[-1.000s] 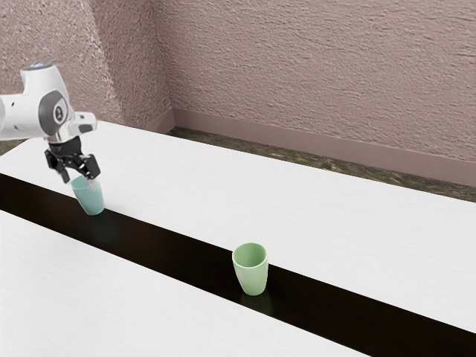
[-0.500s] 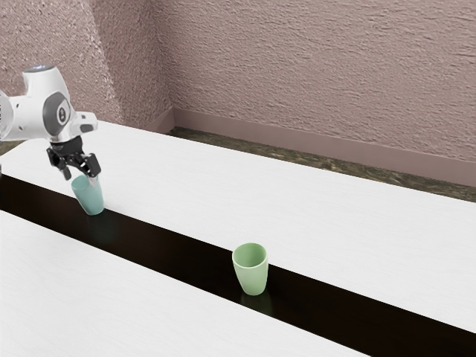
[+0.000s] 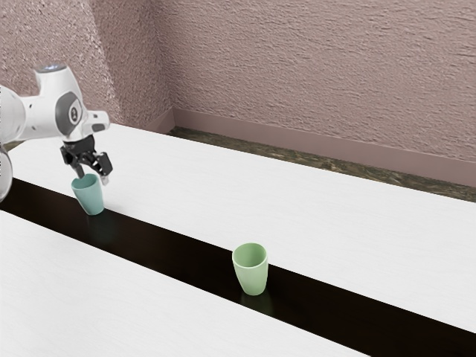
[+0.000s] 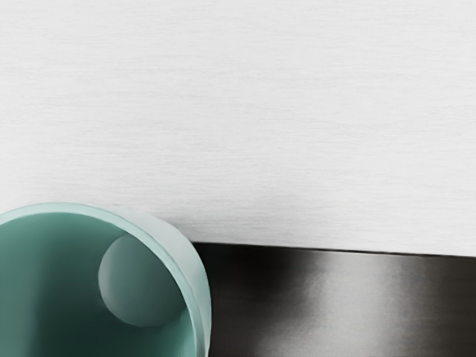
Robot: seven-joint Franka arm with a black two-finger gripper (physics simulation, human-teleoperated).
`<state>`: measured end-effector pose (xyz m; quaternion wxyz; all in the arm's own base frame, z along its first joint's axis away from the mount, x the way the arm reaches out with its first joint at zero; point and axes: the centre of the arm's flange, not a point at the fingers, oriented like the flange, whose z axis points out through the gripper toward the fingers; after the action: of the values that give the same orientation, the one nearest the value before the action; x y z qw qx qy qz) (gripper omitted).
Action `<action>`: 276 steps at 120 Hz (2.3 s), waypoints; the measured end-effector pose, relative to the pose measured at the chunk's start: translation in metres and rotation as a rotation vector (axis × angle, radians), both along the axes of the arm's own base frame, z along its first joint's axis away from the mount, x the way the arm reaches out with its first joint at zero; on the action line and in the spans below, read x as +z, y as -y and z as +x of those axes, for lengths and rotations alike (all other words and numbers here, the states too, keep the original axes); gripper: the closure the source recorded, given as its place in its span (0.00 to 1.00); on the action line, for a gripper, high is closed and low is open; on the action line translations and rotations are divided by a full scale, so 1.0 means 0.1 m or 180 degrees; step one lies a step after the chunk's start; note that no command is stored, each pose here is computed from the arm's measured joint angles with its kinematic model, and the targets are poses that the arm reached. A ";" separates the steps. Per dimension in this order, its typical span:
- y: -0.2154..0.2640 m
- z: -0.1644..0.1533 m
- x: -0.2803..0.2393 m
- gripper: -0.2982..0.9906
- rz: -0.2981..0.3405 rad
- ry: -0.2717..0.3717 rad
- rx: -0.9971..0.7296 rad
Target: Place the left cup onto the right cup
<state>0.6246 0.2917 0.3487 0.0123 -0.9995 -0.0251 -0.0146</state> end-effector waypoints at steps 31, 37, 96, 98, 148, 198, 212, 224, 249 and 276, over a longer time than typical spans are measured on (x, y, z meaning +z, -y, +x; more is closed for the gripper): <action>0.02 0.01 -0.17 0.25 -0.0034 -0.0061 -0.0006; 0.02 0.02 -0.20 0.25 -0.0042 -0.0070 -0.0004; -0.01 0.02 -0.42 0.25 -0.0049 -0.0109 0.0011; -0.01 0.02 -0.43 0.25 -0.0048 -0.0110 0.0012; -0.09 -0.01 -0.48 0.41 -0.0015 -0.0068 0.0050; -0.19 -0.07 -0.52 0.79 -0.0050 -0.0054 0.0158; -0.25 -0.13 -0.55 0.81 -0.0055 -0.0080 0.0213; -0.27 -0.14 -0.56 0.82 -0.0065 -0.0080 0.0243; -0.27 -0.14 -0.56 0.83 -0.0067 -0.0073 0.0268; -0.20 -0.07 -0.43 0.84 -0.0044 -0.0023 0.0231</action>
<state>0.6173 0.3117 0.3060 0.0059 -0.9980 -0.0614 -0.0103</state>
